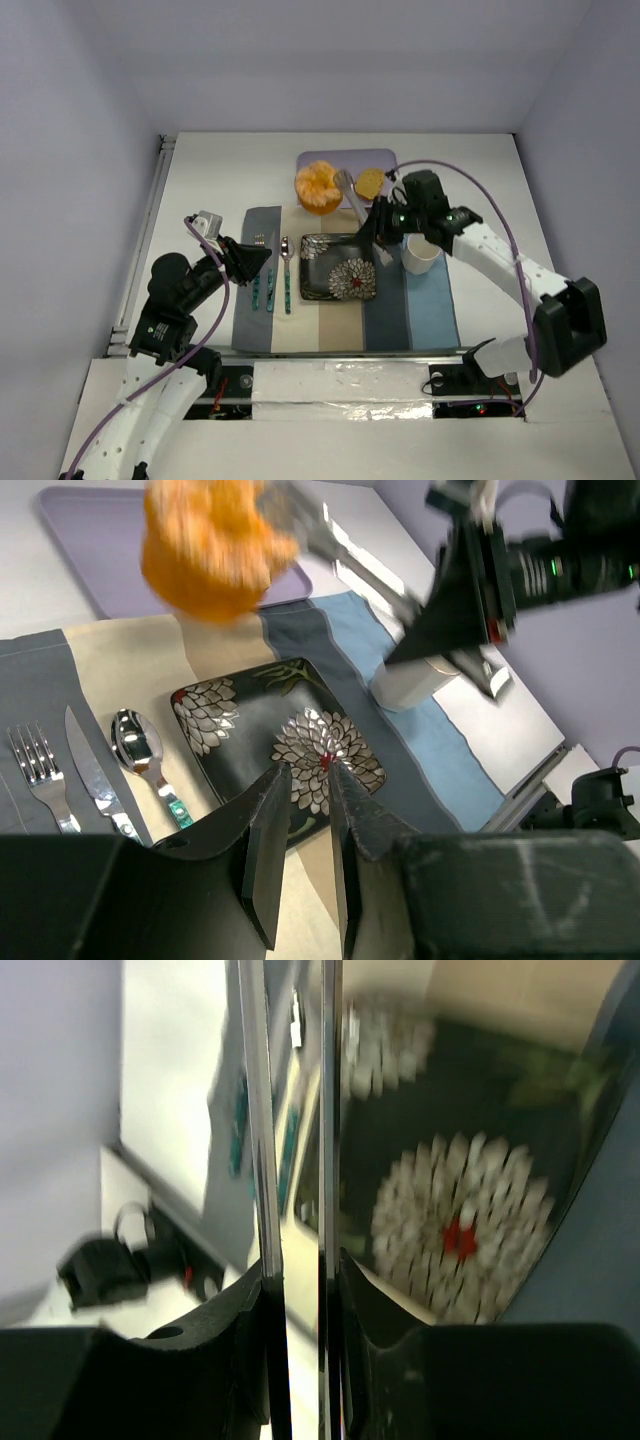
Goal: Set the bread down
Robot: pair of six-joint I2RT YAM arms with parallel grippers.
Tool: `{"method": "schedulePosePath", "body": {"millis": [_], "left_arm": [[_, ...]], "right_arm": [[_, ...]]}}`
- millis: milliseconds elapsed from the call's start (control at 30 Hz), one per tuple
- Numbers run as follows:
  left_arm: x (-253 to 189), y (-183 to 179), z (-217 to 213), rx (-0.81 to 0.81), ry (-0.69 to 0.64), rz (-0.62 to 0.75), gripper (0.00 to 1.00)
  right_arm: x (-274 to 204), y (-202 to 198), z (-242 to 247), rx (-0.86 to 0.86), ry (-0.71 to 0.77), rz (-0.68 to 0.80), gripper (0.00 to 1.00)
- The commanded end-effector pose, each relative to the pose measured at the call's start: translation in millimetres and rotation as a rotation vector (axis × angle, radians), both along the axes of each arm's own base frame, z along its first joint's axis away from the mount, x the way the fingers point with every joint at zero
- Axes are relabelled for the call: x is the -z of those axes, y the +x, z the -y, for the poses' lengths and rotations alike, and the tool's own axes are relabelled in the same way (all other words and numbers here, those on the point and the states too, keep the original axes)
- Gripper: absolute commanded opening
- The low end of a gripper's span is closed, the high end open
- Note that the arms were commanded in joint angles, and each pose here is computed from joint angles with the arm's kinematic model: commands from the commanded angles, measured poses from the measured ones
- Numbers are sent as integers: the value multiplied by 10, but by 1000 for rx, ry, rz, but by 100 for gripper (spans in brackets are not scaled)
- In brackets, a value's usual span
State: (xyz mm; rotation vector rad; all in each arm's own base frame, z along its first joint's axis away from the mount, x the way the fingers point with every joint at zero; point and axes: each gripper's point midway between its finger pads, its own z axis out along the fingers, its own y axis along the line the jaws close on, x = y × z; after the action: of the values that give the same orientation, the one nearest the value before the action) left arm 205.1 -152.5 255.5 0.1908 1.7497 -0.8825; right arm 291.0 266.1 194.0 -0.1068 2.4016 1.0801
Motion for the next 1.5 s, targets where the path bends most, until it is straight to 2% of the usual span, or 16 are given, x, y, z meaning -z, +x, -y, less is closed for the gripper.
{"method": "schedulePosePath", "body": {"millis": [0, 33, 167, 300, 600, 700, 733, 833, 933, 1200, 1467], "left_arm": [[-53, 28, 21, 13, -2, 36, 19], [-50, 30, 22, 13, -3, 33, 19], [-39, 50, 5, 4, -2, 29, 19], [-22, 62, 6, 2, 0, 23, 19], [2, 74, 13, 3, 1, 11, 19], [9, 79, 10, 0, 2, 8, 19], [9, 77, 11, 2, 2, 8, 19], [2, 77, 14, 3, 1, 11, 18], [9, 76, 16, 5, 2, 8, 18], [-16, 59, 17, 8, -3, 18, 19], [-64, 27, 9, 9, -9, 41, 18]], "right_arm": [[-35, -425, -142, -69, 43, 15, 21], [-104, -551, -123, -76, 55, 29, 21], [151, -1000, -114, -89, 40, -49, 21], [322, -1221, -92, -87, 21, -80, 22], [618, -1374, -26, -87, -11, -135, 23], [619, -1373, -28, -84, -9, -137, 26], [599, -1368, -33, -85, -6, -133, 34], [508, -1298, -5, -55, -21, -103, 50], [325, -1209, 16, -31, -28, -49, 54], [11, -682, 102, 102, -118, 91, 52], [153, 357, 213, 275, -185, 38, 49]]}}
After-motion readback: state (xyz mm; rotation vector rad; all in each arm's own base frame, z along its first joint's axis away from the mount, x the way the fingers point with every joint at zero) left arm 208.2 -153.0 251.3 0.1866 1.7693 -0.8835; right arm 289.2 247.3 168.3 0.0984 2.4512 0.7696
